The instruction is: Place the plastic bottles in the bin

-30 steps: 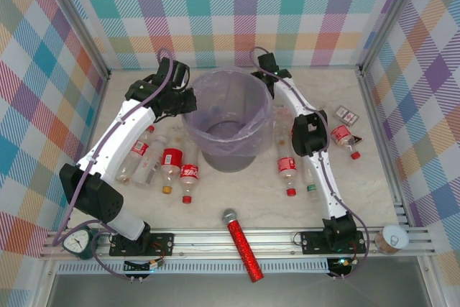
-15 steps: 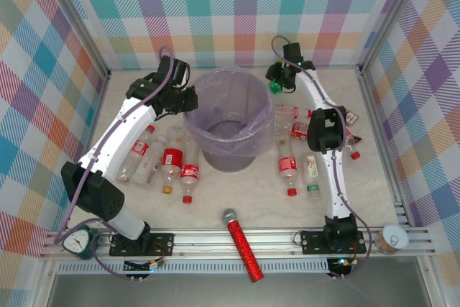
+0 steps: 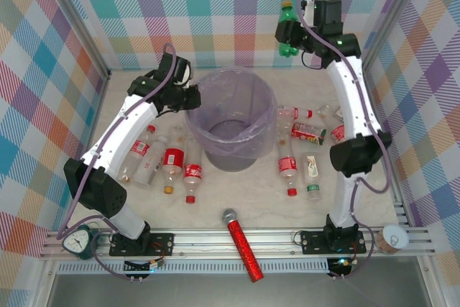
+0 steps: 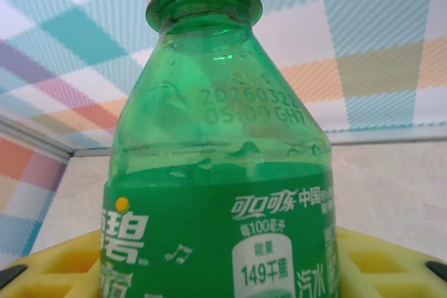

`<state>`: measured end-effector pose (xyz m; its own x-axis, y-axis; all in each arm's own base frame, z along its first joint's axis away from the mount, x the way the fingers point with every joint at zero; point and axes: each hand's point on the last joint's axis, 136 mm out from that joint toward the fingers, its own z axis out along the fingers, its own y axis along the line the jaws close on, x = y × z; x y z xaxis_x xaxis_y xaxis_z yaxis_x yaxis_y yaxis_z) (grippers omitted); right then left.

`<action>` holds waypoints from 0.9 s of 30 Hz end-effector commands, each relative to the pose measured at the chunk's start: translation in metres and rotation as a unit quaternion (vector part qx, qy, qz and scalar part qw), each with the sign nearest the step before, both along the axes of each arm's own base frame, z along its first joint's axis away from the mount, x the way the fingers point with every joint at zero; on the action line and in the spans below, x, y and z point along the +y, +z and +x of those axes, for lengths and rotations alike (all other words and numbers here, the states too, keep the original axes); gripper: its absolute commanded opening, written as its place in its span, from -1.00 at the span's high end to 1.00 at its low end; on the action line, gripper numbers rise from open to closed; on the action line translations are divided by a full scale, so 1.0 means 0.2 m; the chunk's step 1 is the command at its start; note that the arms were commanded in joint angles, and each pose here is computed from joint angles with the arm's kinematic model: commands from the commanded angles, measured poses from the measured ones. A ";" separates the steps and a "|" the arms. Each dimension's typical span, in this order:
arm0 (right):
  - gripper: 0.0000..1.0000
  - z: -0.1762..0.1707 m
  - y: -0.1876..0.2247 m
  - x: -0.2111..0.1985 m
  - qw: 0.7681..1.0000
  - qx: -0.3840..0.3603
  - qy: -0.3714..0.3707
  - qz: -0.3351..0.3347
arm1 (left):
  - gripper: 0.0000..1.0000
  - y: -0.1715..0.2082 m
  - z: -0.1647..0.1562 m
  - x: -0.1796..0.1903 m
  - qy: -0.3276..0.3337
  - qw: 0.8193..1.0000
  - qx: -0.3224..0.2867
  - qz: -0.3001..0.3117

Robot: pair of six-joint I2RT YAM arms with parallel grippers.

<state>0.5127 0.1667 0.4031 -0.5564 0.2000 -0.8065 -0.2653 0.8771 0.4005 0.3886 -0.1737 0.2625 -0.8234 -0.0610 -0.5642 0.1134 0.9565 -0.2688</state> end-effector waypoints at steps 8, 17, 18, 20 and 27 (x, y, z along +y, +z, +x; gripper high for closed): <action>0.12 -0.68 -0.08 0.46 0.979 0.056 0.186 -0.058 | 1.00 0.02 0.04 -0.10 -0.060 0.998 -0.016 -0.014; 0.12 -0.90 -0.43 0.62 0.950 0.135 0.239 -0.148 | 1.00 -0.03 0.04 -0.15 -0.100 0.994 -0.036 0.023; 0.12 -0.91 -0.48 0.62 0.946 0.150 0.241 -0.157 | 1.00 -0.02 0.04 -0.16 -0.105 0.993 -0.038 0.028; 0.12 -0.92 -0.56 0.63 0.939 0.172 0.244 -0.172 | 1.00 -0.03 0.04 -0.17 -0.110 0.993 -0.036 0.028; 0.08 -0.94 -0.77 0.65 0.920 0.218 0.249 -0.211 | 1.00 -0.04 0.05 -0.20 -0.123 0.991 -0.040 0.019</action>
<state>0.3335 0.3010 0.2704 -0.7702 -0.4031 -0.4943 -0.5691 0.7842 0.2472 0.3981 -0.2031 0.2650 -0.7672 0.1104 -0.6318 0.3167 0.9218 -0.2235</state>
